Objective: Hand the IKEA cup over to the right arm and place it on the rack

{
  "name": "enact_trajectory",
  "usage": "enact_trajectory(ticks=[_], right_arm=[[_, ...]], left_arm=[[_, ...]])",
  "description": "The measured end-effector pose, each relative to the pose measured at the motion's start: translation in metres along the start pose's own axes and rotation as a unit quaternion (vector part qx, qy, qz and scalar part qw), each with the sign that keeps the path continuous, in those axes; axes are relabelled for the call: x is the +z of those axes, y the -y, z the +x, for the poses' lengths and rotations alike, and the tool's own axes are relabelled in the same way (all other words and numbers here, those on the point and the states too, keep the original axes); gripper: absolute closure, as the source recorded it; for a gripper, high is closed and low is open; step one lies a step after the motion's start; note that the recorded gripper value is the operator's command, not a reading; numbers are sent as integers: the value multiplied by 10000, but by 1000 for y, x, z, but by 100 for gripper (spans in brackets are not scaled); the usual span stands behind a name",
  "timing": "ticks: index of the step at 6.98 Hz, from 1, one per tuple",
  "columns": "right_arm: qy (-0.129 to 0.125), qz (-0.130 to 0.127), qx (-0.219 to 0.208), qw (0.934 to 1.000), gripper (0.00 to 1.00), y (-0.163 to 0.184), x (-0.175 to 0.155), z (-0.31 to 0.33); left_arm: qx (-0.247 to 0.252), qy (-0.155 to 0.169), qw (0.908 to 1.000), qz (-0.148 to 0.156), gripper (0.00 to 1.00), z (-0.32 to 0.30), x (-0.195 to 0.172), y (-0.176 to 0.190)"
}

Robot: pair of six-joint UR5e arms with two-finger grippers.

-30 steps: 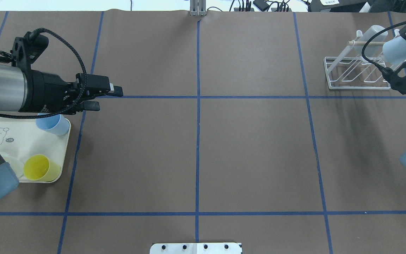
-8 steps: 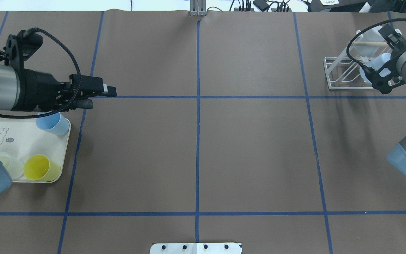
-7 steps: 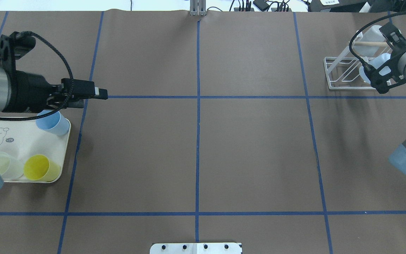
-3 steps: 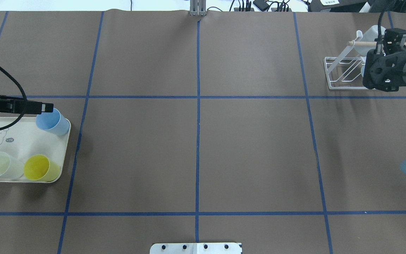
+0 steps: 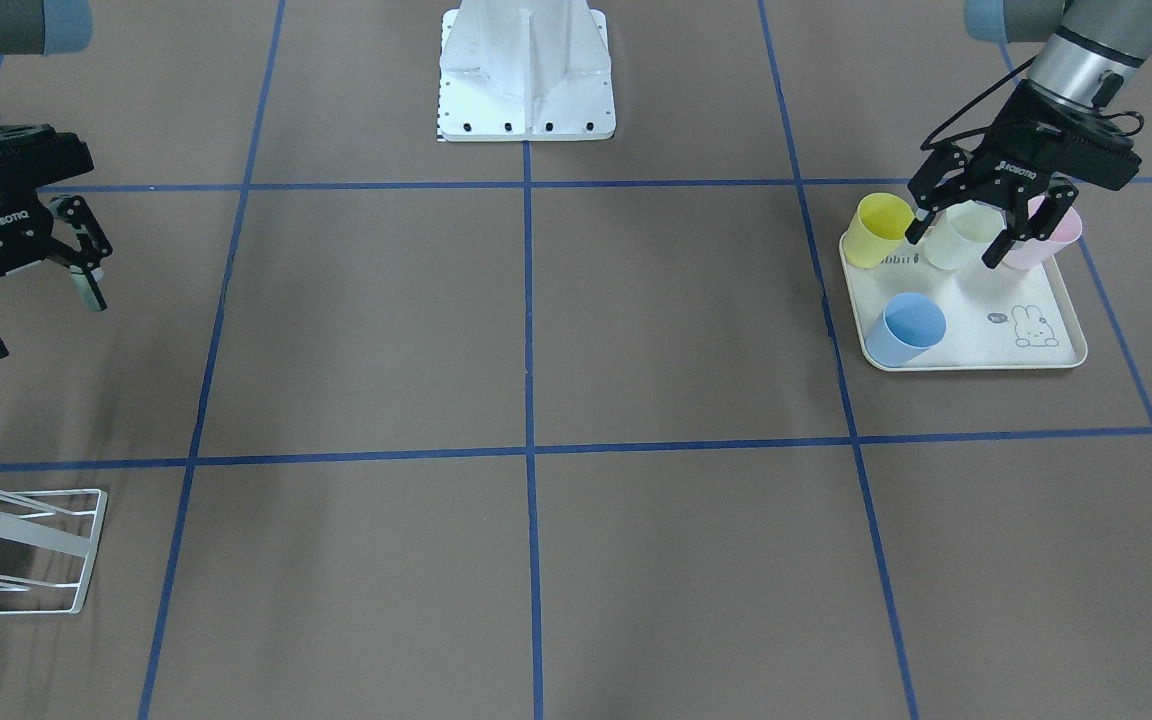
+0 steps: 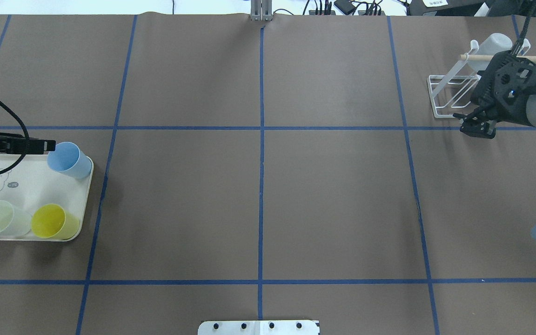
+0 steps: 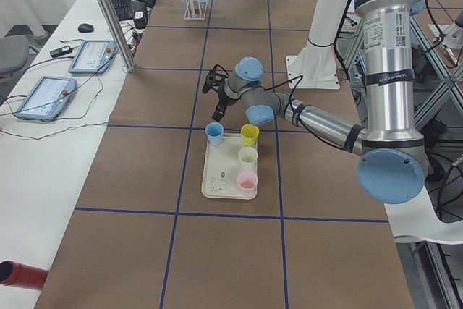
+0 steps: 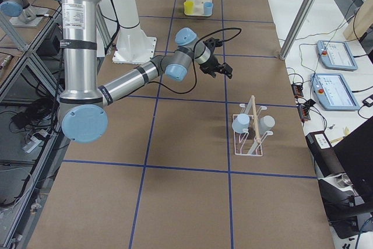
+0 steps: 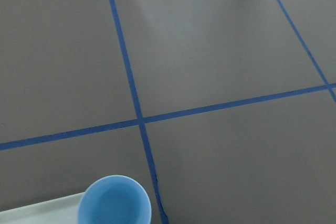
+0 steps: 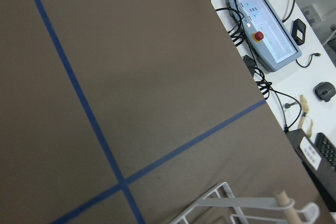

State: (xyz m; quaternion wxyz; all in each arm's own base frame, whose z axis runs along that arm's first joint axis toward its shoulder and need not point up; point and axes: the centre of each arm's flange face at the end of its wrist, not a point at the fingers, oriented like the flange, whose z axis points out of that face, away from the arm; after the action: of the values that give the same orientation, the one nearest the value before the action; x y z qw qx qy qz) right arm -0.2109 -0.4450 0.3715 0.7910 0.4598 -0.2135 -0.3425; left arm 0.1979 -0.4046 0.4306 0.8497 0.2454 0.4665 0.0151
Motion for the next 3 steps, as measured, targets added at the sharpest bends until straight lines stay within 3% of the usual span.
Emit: enact_trajectory(ticks=[2, 3], right_arm=[[536, 110, 451, 9975, 0, 12, -5, -16], [655, 120, 571, 9961, 0, 15, -5, -19]], left_arm=[[352, 135, 9993, -48, 0, -53, -5, -45], [502, 151, 9986, -54, 0, -80, -12, -71]])
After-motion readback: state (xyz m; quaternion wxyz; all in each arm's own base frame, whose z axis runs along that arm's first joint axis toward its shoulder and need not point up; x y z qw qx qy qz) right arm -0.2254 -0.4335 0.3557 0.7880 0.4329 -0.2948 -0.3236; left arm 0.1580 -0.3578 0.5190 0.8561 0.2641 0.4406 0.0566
